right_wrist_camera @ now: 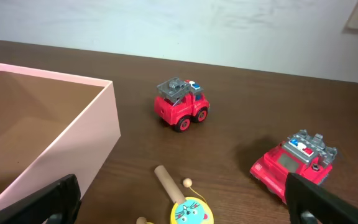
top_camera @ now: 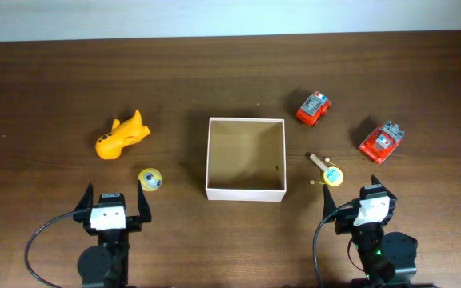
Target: Pack container
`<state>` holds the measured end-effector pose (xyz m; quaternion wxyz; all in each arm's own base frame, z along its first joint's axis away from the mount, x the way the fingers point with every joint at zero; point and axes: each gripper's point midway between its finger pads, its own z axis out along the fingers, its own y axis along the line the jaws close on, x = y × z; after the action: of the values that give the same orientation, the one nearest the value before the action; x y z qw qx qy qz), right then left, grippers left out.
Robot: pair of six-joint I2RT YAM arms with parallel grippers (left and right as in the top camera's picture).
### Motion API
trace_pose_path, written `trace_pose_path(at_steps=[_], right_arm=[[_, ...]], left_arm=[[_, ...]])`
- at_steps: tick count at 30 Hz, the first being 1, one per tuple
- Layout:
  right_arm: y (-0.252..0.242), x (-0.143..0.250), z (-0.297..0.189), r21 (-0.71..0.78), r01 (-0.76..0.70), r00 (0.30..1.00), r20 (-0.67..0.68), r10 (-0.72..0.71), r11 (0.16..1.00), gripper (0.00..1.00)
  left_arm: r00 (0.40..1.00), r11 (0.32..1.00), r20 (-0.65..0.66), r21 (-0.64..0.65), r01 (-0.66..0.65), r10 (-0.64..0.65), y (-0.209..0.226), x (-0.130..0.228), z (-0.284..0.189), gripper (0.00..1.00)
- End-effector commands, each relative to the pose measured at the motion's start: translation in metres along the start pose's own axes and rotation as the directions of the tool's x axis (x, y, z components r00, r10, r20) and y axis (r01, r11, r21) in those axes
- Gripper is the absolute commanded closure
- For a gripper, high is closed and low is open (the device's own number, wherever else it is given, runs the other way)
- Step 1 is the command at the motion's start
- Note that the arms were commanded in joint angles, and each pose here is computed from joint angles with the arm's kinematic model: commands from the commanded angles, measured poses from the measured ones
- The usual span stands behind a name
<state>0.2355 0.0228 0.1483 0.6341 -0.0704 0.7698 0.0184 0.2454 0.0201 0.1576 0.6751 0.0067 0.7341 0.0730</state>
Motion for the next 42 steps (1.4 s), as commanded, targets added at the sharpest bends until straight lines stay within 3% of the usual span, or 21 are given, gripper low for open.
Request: trace_pose_path(at_steps=[1,34,42], right_arm=[[0.0043,0.0019,0.0007,-0.022,-0.006,1.0,0.002,0.006,1.0,0.01],[0.0052,0.0019,0.0007,-0.026,-0.007,1.0,0.002,0.007,1.0,0.01],[0.0054,0.0013,0.0005,-0.028,-0.108,0.994,0.001,0.108,0.994,0.01]], left_arm=[[1.0,1.0,0.002,0.001,-0.009,0.009,0.0002,0.0005,-0.0002,0.01],[1.0,1.0,0.002,0.001,-0.009,0.009,0.0002,0.0005,-0.0002,0.01],[1.0,1.0,0.002,0.002,-0.009,0.009,0.0001,0.0005,-0.0002,0.01]])
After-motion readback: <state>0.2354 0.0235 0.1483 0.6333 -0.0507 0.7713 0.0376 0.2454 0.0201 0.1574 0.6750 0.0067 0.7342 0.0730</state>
